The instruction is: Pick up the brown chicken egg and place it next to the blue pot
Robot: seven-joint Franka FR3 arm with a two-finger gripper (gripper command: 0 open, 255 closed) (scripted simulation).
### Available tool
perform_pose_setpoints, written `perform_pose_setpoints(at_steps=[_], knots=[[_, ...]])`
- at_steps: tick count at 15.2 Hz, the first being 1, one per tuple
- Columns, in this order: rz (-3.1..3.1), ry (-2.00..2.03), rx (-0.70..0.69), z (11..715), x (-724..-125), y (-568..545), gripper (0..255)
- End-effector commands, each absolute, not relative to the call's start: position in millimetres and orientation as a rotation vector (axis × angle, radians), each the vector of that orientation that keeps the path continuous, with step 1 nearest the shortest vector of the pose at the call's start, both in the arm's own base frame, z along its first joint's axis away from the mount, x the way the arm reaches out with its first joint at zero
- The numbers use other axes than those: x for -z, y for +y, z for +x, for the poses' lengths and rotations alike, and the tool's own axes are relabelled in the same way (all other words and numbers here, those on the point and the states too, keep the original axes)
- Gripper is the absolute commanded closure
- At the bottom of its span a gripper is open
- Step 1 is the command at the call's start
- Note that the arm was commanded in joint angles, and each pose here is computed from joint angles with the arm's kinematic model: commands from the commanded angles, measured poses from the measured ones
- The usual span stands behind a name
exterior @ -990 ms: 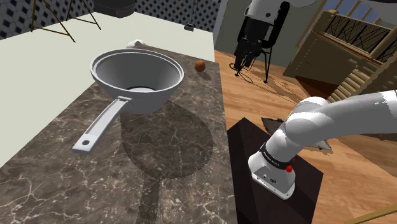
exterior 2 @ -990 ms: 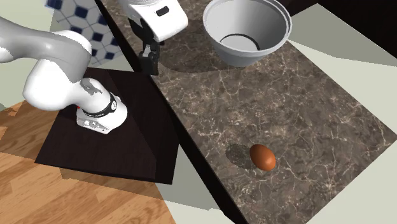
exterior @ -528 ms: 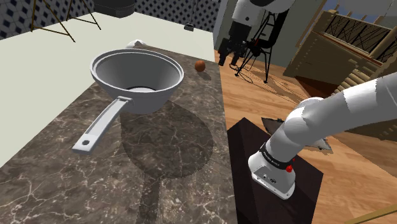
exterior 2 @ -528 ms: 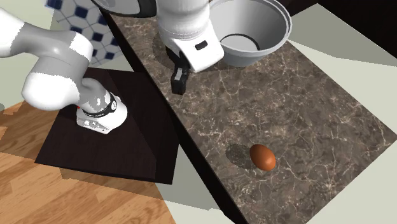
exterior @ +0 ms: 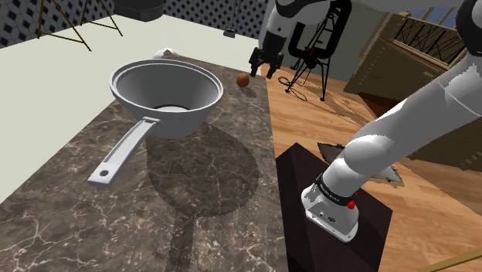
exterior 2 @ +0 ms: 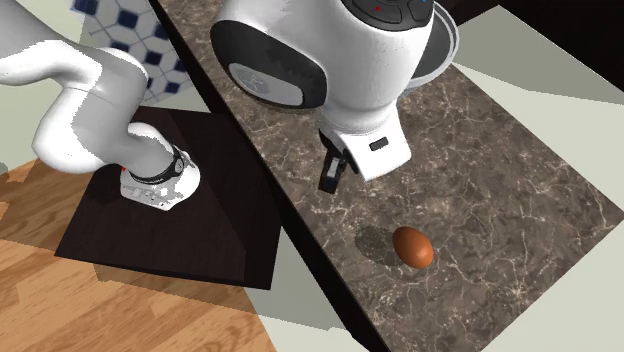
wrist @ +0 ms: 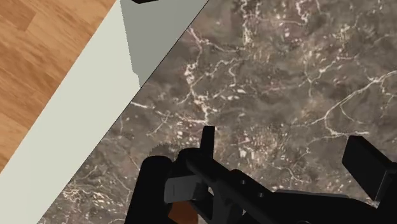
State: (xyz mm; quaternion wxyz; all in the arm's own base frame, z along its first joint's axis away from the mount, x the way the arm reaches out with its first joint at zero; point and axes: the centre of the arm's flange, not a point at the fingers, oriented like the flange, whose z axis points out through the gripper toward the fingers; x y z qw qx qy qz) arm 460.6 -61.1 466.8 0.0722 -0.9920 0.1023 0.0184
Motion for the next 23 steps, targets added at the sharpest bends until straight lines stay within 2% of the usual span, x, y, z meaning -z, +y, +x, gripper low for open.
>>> perform_pose_setpoints(at_steps=[1, 17, 23], knots=[[-2.971, 0.355, -0.041, 479.9, -460.0, -73.9, 0], [-2.865, 0.718, 0.061, 622.9, -386.0, -196.4, 0], [-2.864, 0.718, 0.061, 625.5, -359.8, -192.3, 0]])
